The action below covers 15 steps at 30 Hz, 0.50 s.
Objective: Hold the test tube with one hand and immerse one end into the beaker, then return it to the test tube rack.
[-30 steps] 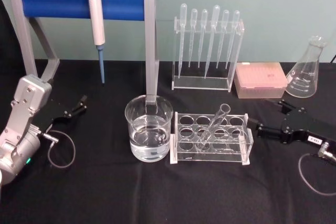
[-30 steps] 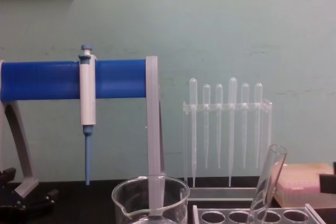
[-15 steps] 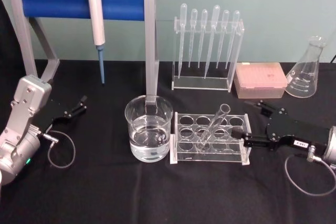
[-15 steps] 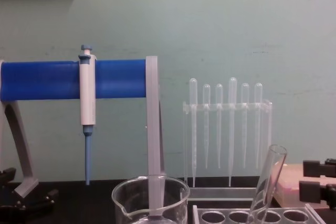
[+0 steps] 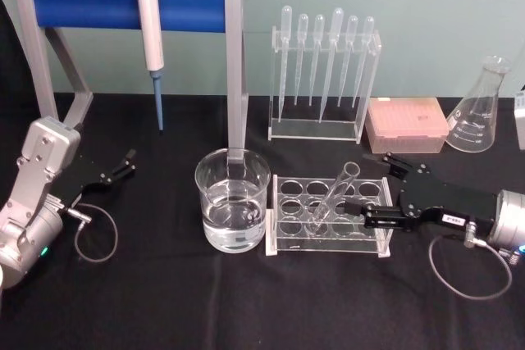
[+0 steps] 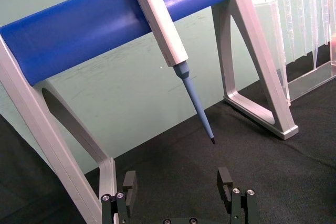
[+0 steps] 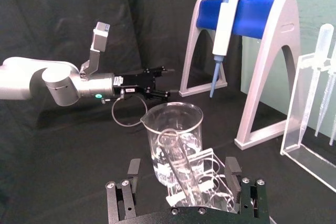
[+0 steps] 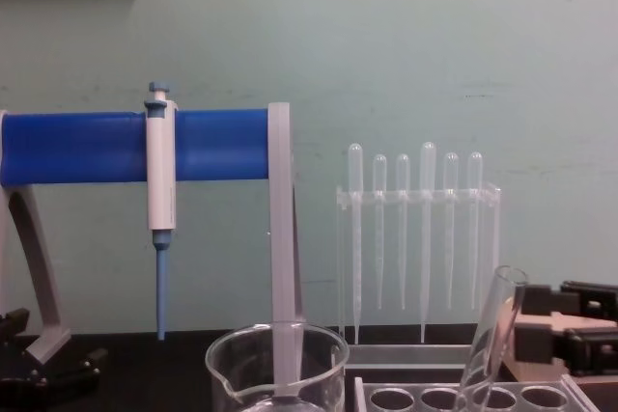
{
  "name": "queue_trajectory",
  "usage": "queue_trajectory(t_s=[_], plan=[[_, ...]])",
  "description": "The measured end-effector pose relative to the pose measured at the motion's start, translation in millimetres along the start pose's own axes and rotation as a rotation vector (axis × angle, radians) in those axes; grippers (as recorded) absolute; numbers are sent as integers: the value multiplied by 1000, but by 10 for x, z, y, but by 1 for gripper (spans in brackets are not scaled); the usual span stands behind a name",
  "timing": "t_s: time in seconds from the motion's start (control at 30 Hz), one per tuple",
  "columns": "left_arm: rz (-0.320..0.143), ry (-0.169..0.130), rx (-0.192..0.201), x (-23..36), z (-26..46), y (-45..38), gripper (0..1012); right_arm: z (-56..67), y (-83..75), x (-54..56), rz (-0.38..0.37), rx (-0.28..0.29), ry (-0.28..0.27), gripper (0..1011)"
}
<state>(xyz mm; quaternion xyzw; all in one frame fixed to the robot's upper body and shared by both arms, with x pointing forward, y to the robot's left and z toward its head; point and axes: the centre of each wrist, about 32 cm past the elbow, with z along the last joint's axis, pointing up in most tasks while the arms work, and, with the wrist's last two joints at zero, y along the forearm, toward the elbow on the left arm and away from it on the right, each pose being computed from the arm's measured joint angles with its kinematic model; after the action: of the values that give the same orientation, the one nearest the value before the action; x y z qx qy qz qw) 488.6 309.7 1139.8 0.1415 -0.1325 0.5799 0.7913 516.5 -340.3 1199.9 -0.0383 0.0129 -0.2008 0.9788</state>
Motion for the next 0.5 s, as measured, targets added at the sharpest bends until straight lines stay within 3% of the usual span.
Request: queue_trajectory(t_s=[0.5], plan=[[0, 0, 0, 0, 0, 0, 1000, 12, 257, 26, 0, -1, 8, 1003]])
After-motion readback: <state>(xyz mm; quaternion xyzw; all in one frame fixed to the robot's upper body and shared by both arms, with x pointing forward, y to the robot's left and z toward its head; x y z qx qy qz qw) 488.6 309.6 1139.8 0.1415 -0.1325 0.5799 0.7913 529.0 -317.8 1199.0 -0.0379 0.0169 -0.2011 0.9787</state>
